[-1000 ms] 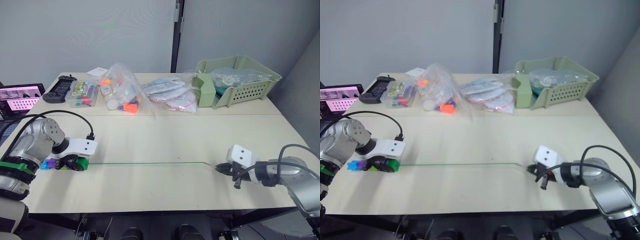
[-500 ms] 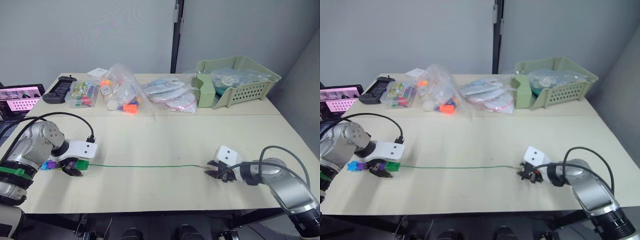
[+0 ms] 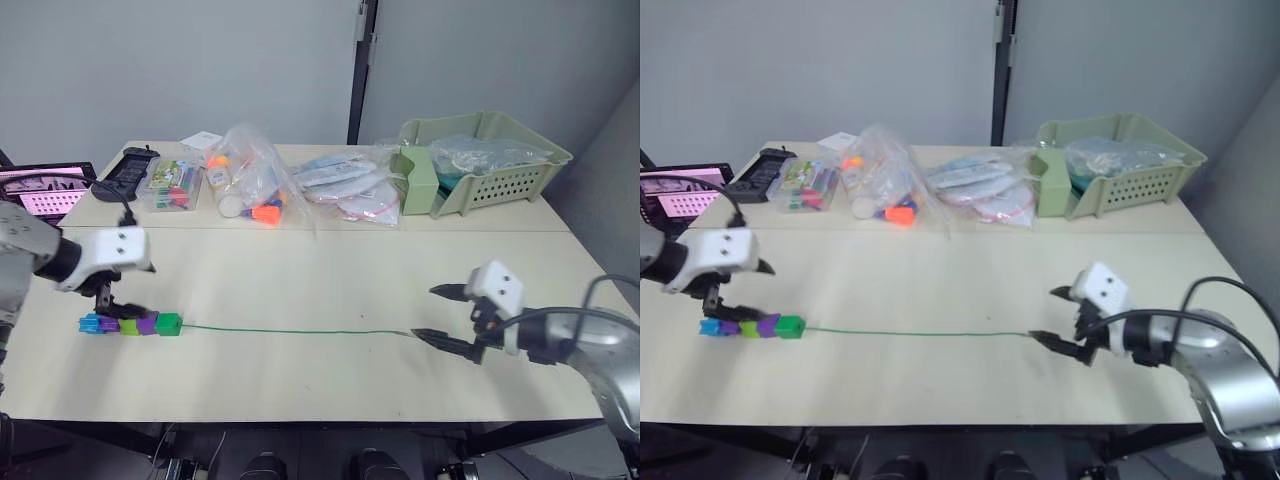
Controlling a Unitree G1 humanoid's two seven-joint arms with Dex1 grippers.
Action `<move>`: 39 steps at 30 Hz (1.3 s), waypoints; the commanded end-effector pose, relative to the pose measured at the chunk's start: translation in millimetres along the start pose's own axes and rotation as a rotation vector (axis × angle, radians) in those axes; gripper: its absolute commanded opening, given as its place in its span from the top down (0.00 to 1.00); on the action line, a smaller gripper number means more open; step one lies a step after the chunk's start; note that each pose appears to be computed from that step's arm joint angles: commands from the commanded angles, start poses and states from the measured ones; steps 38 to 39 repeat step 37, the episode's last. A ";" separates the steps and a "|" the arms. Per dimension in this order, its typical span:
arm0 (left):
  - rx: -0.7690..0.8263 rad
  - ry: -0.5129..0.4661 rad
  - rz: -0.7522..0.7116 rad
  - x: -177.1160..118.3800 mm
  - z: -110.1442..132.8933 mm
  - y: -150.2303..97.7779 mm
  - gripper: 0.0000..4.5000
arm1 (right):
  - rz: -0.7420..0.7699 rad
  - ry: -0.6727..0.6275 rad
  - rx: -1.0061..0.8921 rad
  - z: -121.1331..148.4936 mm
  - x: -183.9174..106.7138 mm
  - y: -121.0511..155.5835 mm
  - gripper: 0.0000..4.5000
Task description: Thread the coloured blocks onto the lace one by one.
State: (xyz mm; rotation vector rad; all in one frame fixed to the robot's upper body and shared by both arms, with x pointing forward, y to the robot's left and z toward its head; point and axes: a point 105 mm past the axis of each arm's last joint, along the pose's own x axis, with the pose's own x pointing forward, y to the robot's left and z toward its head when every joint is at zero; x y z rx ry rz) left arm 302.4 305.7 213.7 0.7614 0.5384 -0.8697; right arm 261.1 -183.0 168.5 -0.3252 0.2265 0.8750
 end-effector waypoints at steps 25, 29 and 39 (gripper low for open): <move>-0.661 -0.194 0.455 -43.5 -160.7 -93.3 0.00 | -0.461 0.022 0.273 -86.9 -93.1 -15.7 0.01; -0.637 -0.189 0.419 -38.5 -155.8 -92.6 0.00 | -0.492 0.027 0.288 -94.7 -100.7 -17.2 0.01; -0.627 -0.194 0.410 -34.1 -151.8 -88.9 0.00 | -0.497 0.026 0.294 -98.2 -99.4 -17.5 0.01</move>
